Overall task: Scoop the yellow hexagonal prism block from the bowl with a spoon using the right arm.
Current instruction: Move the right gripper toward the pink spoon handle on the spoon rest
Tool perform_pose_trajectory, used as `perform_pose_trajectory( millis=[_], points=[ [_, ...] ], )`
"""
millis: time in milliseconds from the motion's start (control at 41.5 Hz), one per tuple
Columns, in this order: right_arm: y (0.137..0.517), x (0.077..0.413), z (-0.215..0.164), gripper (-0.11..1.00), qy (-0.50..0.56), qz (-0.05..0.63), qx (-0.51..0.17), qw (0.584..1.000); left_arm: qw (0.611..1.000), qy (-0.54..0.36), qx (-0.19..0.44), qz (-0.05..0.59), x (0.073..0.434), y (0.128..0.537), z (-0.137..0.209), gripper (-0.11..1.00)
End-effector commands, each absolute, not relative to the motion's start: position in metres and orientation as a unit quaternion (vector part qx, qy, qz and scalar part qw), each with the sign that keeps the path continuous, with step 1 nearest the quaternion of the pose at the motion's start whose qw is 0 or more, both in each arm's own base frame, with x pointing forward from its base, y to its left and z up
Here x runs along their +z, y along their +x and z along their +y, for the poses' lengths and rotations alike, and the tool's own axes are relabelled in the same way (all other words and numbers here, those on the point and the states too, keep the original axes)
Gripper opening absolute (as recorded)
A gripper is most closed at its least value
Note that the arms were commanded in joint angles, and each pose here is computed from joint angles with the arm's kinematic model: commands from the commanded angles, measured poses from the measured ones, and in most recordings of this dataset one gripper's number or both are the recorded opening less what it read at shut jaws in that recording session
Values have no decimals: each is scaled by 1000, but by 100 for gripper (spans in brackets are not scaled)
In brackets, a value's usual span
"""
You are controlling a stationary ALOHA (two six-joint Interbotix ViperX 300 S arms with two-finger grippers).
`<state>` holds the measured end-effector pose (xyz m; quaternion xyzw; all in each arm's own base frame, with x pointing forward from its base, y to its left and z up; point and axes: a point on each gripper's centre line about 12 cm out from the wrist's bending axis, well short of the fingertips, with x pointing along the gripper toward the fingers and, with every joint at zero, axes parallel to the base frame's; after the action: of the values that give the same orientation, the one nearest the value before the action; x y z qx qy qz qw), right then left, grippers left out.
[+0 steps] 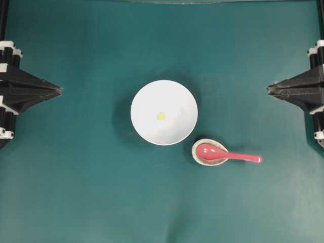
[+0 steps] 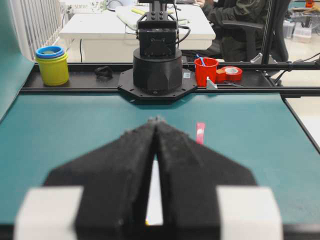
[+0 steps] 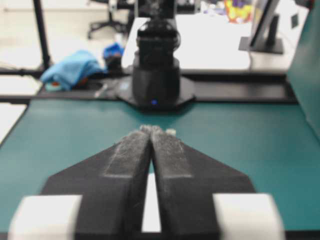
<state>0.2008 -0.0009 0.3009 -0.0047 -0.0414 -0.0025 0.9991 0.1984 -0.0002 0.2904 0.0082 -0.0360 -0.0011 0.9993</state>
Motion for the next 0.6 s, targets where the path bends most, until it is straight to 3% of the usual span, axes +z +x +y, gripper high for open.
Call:
perform_pose_trajectory(
  millis=[0,120,168,578],
  points=[
    [203,309,-2,24,-4,-51,-4,999,999,10,-2,-45,297,201,0,0],
    [204,305,-2,55,-1,-41,-4,999,999,10,-2,-45,297,201,0,0],
    [206,302,-2,61,1,-35,-4,999,999,10,-2,-45,297,201,0,0],
    [233,254,-4,58,38,24,-17,999,999,10,-2,-44,297,201,0,0]
  ],
)
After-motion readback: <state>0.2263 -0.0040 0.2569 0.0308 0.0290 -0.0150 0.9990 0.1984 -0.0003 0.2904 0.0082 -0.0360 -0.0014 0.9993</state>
